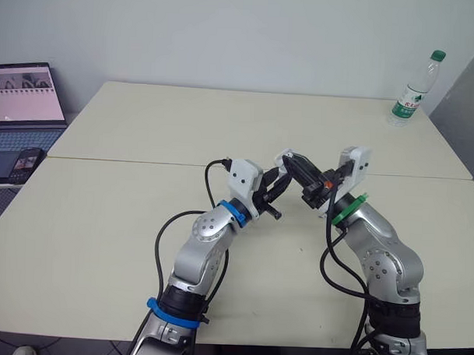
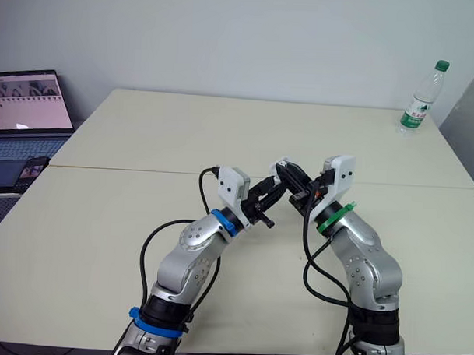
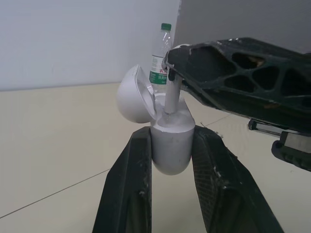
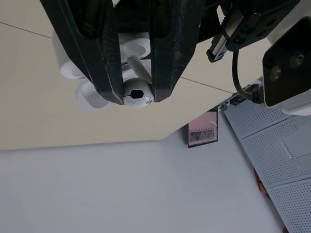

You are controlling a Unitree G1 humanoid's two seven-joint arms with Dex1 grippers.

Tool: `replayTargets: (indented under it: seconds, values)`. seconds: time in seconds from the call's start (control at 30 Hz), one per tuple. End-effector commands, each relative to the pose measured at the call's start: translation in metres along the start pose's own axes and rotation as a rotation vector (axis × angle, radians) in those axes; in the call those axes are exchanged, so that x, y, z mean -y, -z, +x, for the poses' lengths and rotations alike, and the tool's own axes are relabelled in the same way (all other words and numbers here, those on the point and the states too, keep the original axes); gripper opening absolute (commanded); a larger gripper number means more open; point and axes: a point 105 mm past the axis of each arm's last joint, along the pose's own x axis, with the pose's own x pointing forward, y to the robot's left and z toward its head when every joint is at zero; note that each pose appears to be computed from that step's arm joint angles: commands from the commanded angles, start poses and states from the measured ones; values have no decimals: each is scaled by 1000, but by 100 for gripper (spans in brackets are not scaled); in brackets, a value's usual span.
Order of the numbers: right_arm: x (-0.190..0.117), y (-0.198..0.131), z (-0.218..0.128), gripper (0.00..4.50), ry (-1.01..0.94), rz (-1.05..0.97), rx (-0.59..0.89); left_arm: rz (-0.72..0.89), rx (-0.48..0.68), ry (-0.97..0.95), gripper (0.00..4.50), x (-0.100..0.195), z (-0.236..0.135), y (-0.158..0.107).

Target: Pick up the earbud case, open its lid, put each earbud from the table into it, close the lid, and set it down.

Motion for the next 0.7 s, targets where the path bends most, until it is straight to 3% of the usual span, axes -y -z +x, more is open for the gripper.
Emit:
replayTargets:
  seconds: [0.03, 0.57, 0.7]
  values:
    - [-2, -4, -1, 40, -6, -23, 17, 16, 64, 30, 81, 7, 1, -17]
    - [-3, 4, -1, 40, -9, -1, -25, 2, 65, 64, 81, 15, -1, -18]
    - [-2, 4, -2, 180, -4, 6, -28, 0, 65, 61, 81, 14, -1, -18]
